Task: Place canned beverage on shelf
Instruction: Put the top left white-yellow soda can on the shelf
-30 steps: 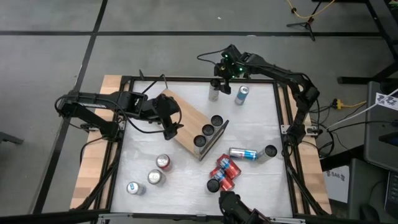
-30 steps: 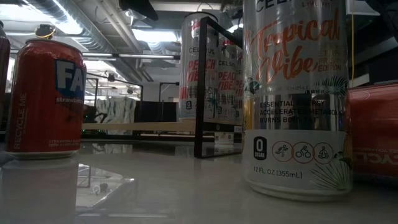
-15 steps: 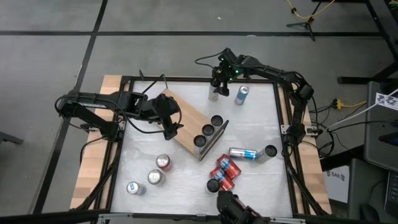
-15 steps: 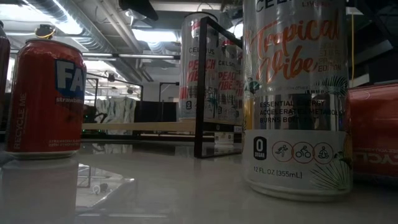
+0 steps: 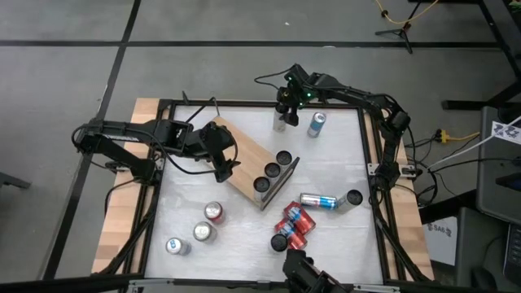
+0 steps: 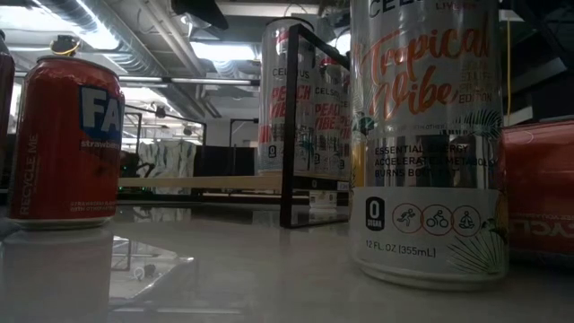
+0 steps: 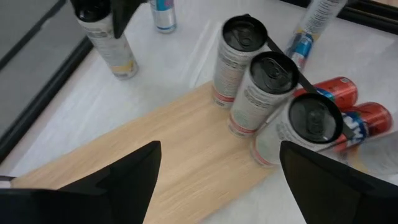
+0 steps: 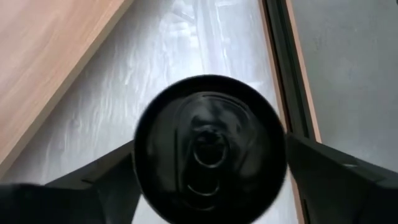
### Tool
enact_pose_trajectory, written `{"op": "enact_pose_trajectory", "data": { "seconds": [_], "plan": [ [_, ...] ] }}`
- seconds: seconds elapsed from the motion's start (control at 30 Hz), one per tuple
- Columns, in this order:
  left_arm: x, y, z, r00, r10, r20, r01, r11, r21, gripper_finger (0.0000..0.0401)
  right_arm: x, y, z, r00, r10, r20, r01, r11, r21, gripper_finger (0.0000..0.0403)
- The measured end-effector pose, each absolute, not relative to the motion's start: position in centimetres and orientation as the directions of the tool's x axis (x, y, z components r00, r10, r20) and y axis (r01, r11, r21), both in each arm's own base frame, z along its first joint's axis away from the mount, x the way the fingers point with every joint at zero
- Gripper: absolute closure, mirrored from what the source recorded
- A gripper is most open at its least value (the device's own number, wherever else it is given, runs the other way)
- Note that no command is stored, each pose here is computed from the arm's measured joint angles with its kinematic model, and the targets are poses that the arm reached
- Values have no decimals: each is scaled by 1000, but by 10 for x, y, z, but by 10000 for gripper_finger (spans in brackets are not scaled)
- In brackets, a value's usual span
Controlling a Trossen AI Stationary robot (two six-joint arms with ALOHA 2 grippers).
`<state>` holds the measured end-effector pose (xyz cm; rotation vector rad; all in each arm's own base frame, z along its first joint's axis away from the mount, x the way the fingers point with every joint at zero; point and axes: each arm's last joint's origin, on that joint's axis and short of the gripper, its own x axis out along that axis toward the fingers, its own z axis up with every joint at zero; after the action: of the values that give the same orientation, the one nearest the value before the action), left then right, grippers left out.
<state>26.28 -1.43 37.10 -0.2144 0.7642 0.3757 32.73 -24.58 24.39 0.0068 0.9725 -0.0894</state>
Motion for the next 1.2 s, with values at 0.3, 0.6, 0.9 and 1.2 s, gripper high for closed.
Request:
{"op": "enact_pose_trajectory", "data": {
  "seconds": [0.3,0.6,0.9,1.2],
  "plan": [
    [263,-14,371,657,276,-702,-421,906,-37,79,336,-233,245,559,-68,-826,49,998,-49,160],
    [263,-12,371,652,306,-694,-440,898,-17,79,347,-215,252,531,-93,-842,113,993,-38,150],
    [263,-12,371,649,321,-690,-449,893,-8,79,366,-195,302,598,-120,-792,205,979,7,156],
    [263,-12,371,649,321,-690,-449,893,-8,79,389,-148,341,684,-71,-726,194,977,86,142]
  ]
}}
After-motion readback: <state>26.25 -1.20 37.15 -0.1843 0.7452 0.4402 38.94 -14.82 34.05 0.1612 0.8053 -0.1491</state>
